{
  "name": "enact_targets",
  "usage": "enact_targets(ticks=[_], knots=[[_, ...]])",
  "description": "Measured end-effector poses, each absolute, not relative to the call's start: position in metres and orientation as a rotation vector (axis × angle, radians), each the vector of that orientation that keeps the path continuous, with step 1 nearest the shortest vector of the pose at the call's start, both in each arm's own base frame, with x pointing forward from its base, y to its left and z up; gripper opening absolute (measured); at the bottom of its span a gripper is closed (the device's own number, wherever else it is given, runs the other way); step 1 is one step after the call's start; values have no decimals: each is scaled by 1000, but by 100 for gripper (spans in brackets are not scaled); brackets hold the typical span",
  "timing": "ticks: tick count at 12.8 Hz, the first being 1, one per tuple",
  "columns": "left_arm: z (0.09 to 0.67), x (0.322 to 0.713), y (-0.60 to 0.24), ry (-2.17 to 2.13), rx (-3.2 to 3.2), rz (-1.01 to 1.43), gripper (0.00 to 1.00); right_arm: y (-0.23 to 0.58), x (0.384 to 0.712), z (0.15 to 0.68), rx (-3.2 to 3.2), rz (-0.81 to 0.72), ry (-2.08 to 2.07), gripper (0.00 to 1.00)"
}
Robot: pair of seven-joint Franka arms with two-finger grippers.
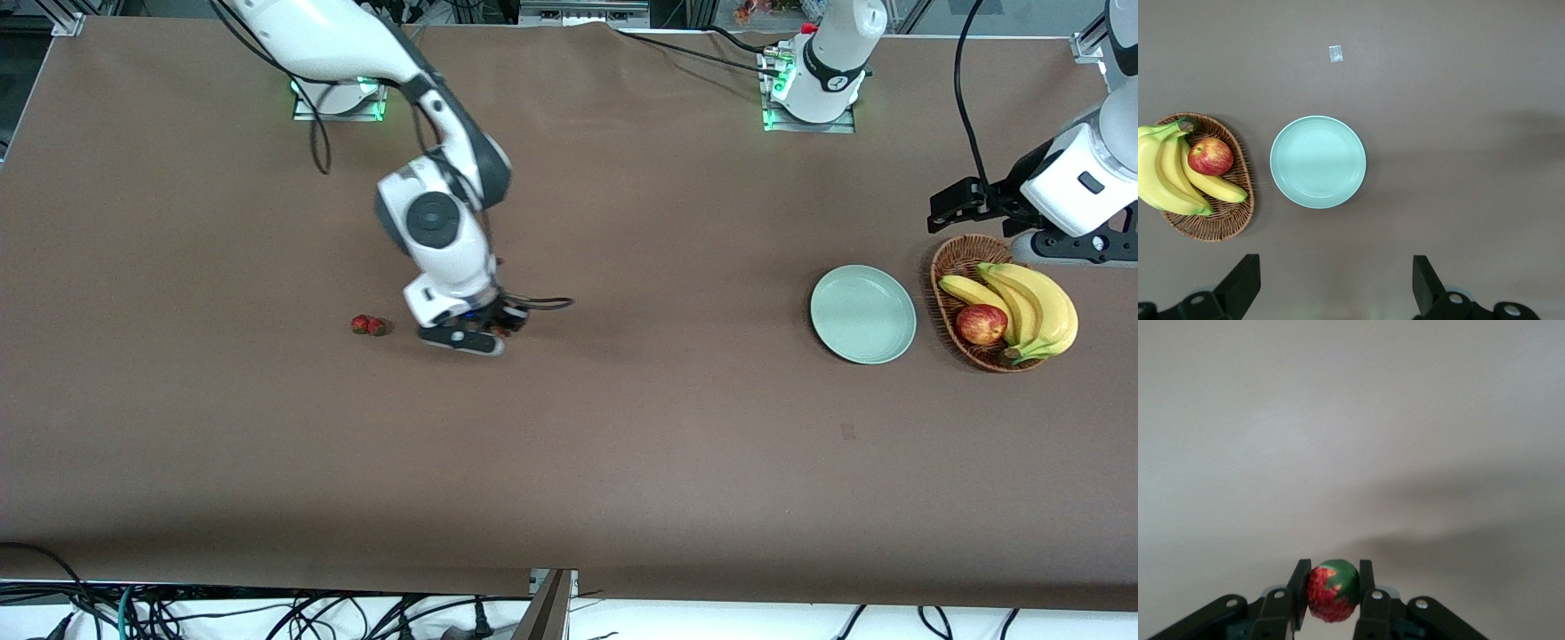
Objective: Collect all strawberries into plate
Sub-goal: 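Carry the strawberry to mid-table and release it with the right gripper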
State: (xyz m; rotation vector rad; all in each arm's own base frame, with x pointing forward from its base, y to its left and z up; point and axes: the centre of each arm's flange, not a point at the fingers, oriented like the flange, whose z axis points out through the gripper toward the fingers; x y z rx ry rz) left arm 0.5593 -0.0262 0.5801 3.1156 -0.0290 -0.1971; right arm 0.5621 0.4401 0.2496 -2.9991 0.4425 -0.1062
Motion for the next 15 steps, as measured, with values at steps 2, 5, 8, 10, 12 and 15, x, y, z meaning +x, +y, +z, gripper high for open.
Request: enact_targets(ticks=[2, 5, 8, 10, 12, 15], knots=[[580, 560, -26, -27, 3116, -197, 100, 493, 553, 232, -2939, -110, 585, 33], [577, 561, -26, -21, 3116, -204, 100, 556, 524, 211, -2813, -137, 724, 33], [569, 565, -20, 5, 3109, -221, 100, 601, 485, 198, -2657, -145, 856, 47], [557, 569, -9, 41, 3084, -212, 100, 618, 468, 201, -2610, -139, 889, 52], [538, 573, -8, 50, 3080, -202, 100, 621, 470, 210, -2600, -154, 894, 74], [500, 574, -18, 31, 3080, -181, 100, 577, 519, 242, -2795, -234, 834, 100]])
